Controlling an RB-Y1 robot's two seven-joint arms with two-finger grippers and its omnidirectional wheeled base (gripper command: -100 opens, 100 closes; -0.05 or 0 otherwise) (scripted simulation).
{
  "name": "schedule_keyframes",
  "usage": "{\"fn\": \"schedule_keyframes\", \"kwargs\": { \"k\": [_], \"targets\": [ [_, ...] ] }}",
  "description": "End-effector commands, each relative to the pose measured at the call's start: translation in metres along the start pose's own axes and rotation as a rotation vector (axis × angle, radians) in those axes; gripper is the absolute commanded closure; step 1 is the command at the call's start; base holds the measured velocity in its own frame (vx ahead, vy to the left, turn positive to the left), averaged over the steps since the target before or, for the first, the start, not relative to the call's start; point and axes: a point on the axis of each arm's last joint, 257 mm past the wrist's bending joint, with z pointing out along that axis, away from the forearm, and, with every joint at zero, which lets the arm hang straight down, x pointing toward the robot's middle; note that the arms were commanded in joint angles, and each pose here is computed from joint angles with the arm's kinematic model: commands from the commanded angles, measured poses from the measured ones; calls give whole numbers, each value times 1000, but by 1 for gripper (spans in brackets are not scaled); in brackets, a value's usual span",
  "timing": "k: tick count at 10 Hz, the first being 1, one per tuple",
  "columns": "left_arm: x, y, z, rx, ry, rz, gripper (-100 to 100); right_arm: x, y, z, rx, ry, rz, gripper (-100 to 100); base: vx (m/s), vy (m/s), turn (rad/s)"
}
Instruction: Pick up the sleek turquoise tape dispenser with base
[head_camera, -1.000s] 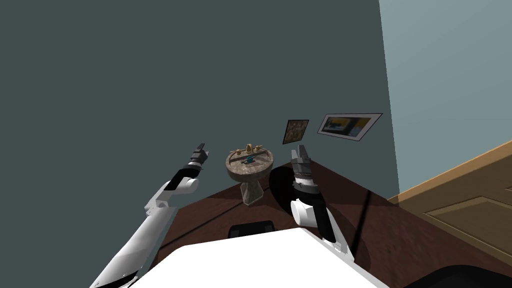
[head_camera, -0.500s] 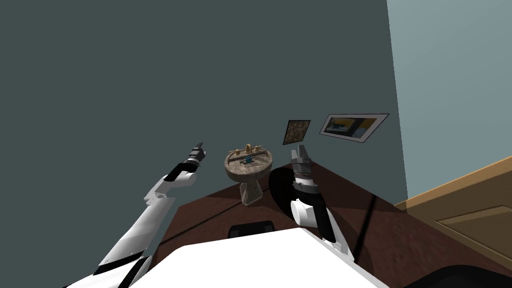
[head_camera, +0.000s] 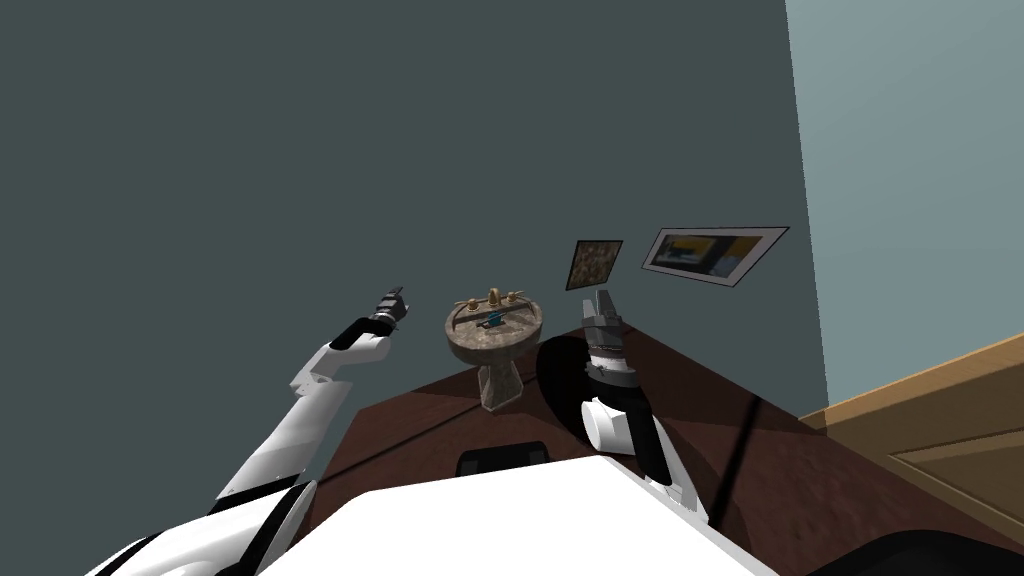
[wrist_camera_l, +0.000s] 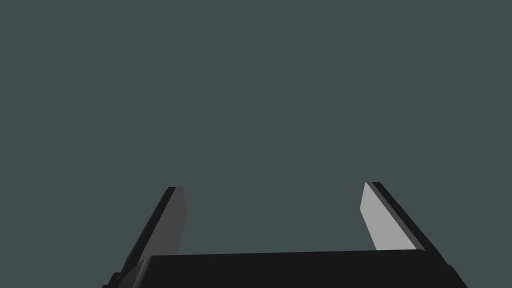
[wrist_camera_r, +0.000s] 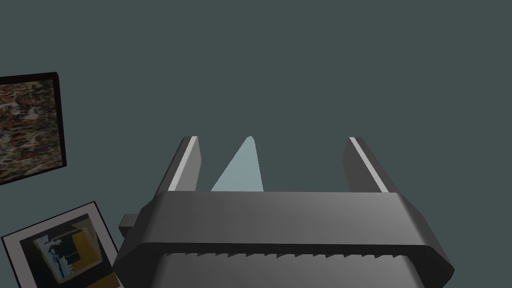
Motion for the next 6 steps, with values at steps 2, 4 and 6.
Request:
{"fn": "schedule_keyframes", "kwargs": {
  "k": [2,4,6],
  "targets": [
    [-18,16,11,-81,-32,-25,-100,0,0,0,0,0,0,0,37,-101,40],
    [-29,22,18,-129,-57,-49,-100,0,0,0,0,0,0,0,13,-75,13],
    [-40,32,24,-186,-81,-76,-100,0,0,0,0,0,0,0,34,-111,31]
  ]
}}
